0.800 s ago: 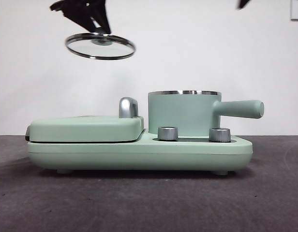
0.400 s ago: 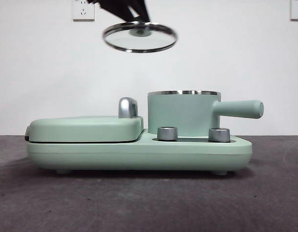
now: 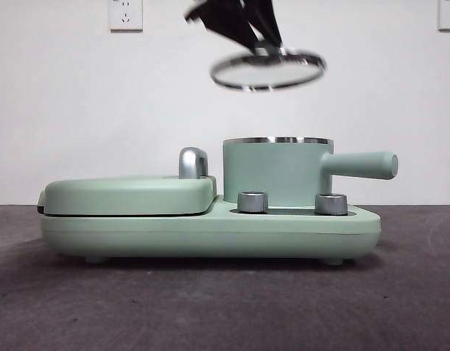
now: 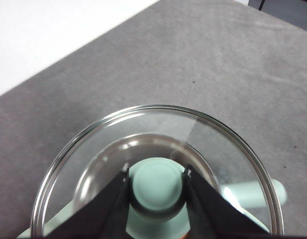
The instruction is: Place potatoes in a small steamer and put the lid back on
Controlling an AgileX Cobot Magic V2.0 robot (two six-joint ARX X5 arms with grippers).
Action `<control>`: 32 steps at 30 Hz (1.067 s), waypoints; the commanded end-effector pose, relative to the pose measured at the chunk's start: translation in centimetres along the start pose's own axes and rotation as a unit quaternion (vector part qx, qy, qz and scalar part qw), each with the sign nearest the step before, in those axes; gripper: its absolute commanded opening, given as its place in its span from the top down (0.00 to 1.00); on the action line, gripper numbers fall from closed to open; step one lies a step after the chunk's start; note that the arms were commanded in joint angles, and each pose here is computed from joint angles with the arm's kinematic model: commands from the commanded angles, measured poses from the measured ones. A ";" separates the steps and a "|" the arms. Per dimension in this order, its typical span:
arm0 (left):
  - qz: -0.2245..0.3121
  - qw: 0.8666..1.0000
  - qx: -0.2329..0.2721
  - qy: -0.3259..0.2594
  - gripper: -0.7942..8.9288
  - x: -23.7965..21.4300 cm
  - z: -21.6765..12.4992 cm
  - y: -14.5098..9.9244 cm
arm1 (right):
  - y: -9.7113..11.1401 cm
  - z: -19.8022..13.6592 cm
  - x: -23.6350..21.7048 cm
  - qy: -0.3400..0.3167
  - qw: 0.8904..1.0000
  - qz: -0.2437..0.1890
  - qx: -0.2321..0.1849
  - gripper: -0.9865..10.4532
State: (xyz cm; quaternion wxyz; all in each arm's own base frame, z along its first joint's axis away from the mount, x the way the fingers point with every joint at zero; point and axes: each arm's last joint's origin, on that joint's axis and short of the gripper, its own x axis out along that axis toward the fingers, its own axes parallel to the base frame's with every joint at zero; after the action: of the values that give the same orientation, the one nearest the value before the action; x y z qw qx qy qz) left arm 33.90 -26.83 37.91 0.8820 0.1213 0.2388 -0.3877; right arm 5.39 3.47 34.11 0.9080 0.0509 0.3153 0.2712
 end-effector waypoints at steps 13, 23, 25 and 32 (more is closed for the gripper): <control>-0.004 1.000 0.008 -0.002 0.87 6.6 -1.9 0.3 | 0.2 -0.2 -1.1 -0.026 1.000 0.011 0.009 0.55; -0.003 1.000 0.016 0.020 0.87 7.1 -2.6 0.4 | 0.2 -0.2 -1.1 -0.026 1.000 0.011 0.011 0.55; 0.003 1.000 0.015 0.027 0.87 7.1 -2.7 0.4 | 0.2 -0.2 -1.1 -0.026 1.000 0.011 0.013 0.55; 0.005 0.999 0.014 0.037 0.87 7.2 -3.0 0.4 | 0.2 -0.2 -1.1 -0.027 0.999 0.011 0.019 0.55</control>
State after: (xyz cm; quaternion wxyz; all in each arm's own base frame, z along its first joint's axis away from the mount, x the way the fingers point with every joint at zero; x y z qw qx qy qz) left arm 37.11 -29.35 31.67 0.8710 0.1470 0.2781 -0.3774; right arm 4.50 2.98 34.30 0.9122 0.0731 0.2996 0.2699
